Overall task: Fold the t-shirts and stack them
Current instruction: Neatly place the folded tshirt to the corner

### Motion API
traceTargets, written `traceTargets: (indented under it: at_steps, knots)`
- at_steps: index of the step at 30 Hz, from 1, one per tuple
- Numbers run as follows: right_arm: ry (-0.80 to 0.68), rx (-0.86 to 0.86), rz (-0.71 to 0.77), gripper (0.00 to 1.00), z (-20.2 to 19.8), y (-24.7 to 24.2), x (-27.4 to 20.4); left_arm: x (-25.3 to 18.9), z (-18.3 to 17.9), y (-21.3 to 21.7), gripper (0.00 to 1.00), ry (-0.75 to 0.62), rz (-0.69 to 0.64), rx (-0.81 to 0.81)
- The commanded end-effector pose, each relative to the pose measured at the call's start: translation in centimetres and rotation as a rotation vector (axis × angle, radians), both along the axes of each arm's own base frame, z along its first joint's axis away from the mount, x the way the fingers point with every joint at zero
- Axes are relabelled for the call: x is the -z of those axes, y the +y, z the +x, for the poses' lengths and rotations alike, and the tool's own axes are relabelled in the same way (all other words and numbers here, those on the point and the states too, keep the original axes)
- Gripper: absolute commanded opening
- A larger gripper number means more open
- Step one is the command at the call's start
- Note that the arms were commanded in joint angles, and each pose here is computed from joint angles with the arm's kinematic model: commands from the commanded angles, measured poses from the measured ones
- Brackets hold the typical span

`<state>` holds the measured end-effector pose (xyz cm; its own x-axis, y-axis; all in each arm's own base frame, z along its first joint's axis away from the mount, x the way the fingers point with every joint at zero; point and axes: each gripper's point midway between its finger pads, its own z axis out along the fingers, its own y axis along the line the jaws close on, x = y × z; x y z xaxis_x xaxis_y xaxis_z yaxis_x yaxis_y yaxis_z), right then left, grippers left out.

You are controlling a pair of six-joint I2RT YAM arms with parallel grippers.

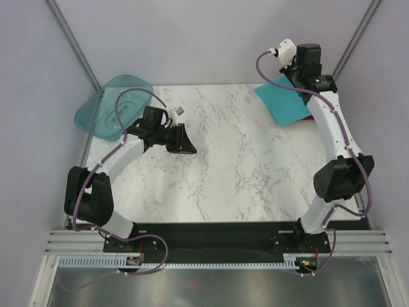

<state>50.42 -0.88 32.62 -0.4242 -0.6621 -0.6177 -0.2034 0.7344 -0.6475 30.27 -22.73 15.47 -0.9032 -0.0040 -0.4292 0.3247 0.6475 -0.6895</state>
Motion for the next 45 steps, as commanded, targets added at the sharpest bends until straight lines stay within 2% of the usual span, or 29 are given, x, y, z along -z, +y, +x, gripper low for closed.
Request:
traceTargets:
  at_steps: [1,11,19,26,34,45]
  knots:
    - [-0.075,0.014,0.029,0.0,1.5,-0.9,-3.5,-0.5,-0.3,-0.4,0.33,-0.047,-0.019,0.053]
    - [-0.048,0.019,0.169,0.0,4.1,-1.4,-2.2,-0.5,-0.2,-0.4,0.33,-0.049,-0.017,0.054]
    - [-0.036,0.144,0.262,0.0,6.0,-6.9,0.5,-0.4,-0.2,-0.6,0.32,-0.044,-0.022,0.063]
    - [-0.053,0.156,0.312,0.0,9.4,-9.5,3.6,-0.2,-0.2,-0.5,0.33,-0.043,-0.018,0.063]
    - [-0.061,0.153,0.301,0.0,13.5,-11.8,8.5,0.3,-0.2,-0.4,0.33,-0.039,-0.007,0.06]
    - [-0.1,0.175,0.123,0.0,14.9,-14.5,8.2,0.9,-0.1,-0.5,0.33,-0.019,-0.007,0.065]
